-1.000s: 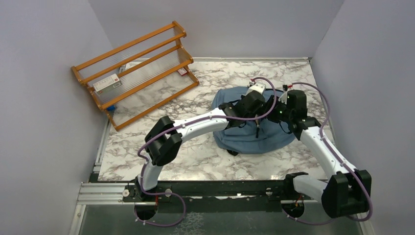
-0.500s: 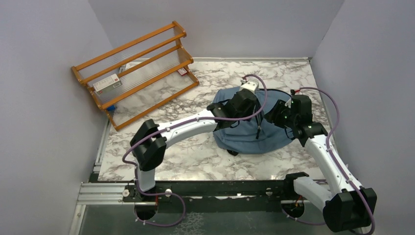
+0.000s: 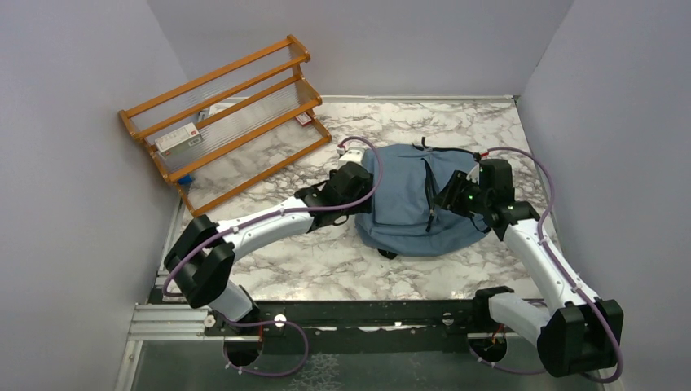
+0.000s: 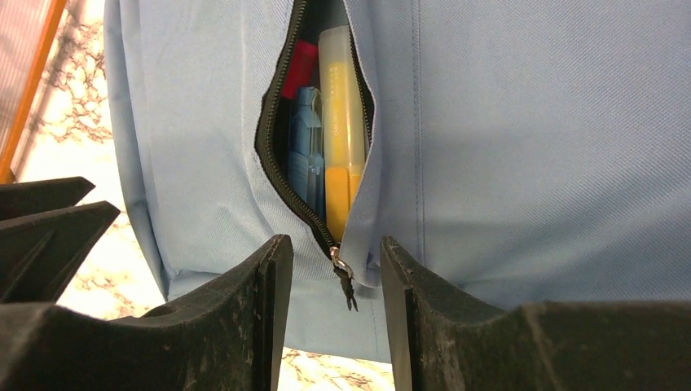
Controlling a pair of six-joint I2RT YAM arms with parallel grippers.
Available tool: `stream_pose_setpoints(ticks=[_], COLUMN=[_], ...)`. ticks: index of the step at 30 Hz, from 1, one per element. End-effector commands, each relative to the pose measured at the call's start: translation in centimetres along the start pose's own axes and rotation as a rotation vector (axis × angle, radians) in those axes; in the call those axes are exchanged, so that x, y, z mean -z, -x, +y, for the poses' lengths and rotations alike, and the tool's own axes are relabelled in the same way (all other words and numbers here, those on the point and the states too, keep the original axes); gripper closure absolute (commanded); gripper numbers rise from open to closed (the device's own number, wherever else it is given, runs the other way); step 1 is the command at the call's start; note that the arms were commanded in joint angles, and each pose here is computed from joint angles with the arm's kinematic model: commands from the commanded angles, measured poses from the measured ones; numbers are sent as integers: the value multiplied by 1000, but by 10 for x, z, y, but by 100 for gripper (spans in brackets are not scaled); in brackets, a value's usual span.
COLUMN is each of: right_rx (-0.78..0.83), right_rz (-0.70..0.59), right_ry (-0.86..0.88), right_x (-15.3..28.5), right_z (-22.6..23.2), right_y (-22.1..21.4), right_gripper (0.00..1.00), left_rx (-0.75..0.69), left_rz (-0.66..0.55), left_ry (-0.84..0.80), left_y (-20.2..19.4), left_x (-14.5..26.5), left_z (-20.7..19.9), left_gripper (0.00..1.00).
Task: Pack the student bag
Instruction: Move the student bag to the center of the board.
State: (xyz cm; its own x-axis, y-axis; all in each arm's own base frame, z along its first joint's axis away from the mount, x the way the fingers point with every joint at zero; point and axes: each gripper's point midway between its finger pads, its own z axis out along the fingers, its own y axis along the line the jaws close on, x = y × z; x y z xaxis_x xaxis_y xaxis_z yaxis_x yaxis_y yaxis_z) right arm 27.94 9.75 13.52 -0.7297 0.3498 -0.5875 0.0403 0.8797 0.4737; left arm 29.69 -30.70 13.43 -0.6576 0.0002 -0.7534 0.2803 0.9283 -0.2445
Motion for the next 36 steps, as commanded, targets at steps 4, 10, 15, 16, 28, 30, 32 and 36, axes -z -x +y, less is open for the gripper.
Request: stream_pose_setpoints(ticks=[4,10,15,16,28,30,32,36], right_rx=[18,6,5,5,-11,-12,-13,-3], right_rz=[-2,-7,-39,-46,-55,-62,-61,-53], right_ry=[41,28,10,6,14,24,35,69], right_x=[4,8,15,16,25,28,29,31], right_z=[7,3,0,0,3,5,7,14], right_y=[-3,-6,-4,-3,-5,-4,-5,-6], right_gripper=[52,52,52,52,52,52,52,52], left_rx=[107,115,133,137,144,119,103,126], left_rz=[-3,43,50,48,68,74,66,39], left_ry=[-77,-98,-81,-81,-22,16,53,95], left_y=[-7,-27,-32,-32,-19,-12,-3,11], left_x=[2,-11,-6,-5,8,13,18,26], left_z=[-5,-7,6,9,65,78,92,119], left_gripper=[36,53,70,74,100,100,100,100])
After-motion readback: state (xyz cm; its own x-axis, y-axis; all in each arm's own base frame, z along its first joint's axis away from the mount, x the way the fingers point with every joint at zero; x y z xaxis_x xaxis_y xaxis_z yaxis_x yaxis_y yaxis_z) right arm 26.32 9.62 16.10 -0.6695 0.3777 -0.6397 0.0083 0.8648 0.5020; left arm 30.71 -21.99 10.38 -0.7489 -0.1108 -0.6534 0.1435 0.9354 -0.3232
